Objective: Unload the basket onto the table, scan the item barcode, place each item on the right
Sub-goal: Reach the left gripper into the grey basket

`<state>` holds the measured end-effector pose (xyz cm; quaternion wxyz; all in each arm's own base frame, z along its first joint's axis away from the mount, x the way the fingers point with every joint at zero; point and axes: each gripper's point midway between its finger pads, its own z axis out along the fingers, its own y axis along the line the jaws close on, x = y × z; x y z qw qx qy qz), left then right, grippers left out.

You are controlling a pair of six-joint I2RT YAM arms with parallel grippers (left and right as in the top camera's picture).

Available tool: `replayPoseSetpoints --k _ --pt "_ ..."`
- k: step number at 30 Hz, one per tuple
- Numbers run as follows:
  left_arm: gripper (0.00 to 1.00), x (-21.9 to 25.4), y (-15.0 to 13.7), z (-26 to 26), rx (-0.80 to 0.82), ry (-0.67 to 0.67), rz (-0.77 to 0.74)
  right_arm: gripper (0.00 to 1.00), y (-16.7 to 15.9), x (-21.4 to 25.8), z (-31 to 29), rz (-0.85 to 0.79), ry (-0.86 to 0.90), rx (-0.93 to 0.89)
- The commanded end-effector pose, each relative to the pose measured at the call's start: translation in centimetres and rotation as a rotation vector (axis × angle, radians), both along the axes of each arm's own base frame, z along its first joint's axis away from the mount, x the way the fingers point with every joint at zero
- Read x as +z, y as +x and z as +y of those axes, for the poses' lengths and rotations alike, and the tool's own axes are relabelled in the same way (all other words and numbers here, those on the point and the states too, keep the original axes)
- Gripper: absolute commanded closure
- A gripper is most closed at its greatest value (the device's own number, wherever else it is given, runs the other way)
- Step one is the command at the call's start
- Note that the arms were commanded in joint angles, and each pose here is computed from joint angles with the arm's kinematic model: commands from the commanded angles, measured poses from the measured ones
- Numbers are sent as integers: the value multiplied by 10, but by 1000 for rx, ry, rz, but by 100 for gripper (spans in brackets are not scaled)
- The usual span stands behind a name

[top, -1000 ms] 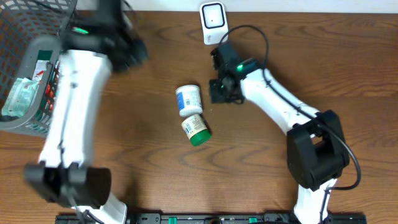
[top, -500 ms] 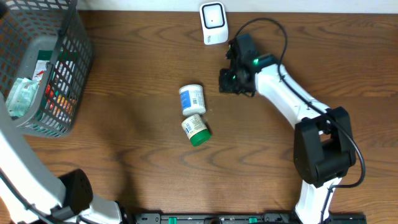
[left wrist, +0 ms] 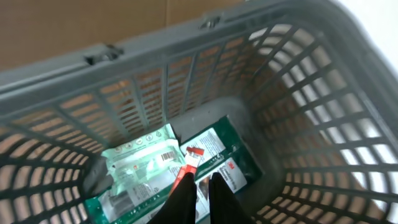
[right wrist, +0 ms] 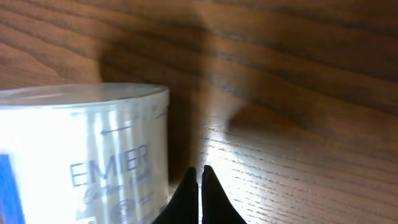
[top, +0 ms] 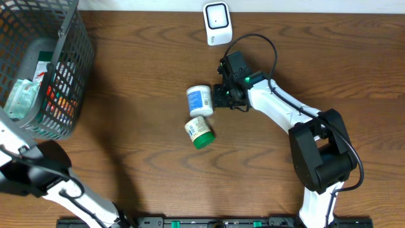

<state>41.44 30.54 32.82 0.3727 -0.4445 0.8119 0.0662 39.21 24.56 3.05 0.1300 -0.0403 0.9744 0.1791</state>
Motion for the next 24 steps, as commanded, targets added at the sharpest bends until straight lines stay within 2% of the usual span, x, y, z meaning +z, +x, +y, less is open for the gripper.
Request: replayPoseSetpoints --k 1,6,12,18,20,22,24 --pt "89 -13 9 5 -51 6 21 99 -5 -1 1 10 -6 -6" --pt "89 -36 17 12 -89 12 74 98 -5 -1 1 9 -5 -6" --pt "89 -88 24 18 -121 -41 182 98 -7 -2 0 19 -11 -5" --pt "83 -130 21 21 -117 -111 269 97 -9 -3 -1 31 -17 -5" --pt "68 -139 18 18 -119 -134 295 97 -10 -3 -1 31 -17 -5" --pt "46 -143 11 14 -119 -158 324 97 -10 -3 -1 31 -17 -5" --pt "40 -149 -1 5 -122 -200 374 97 -10 -3 -1 31 -17 -5"
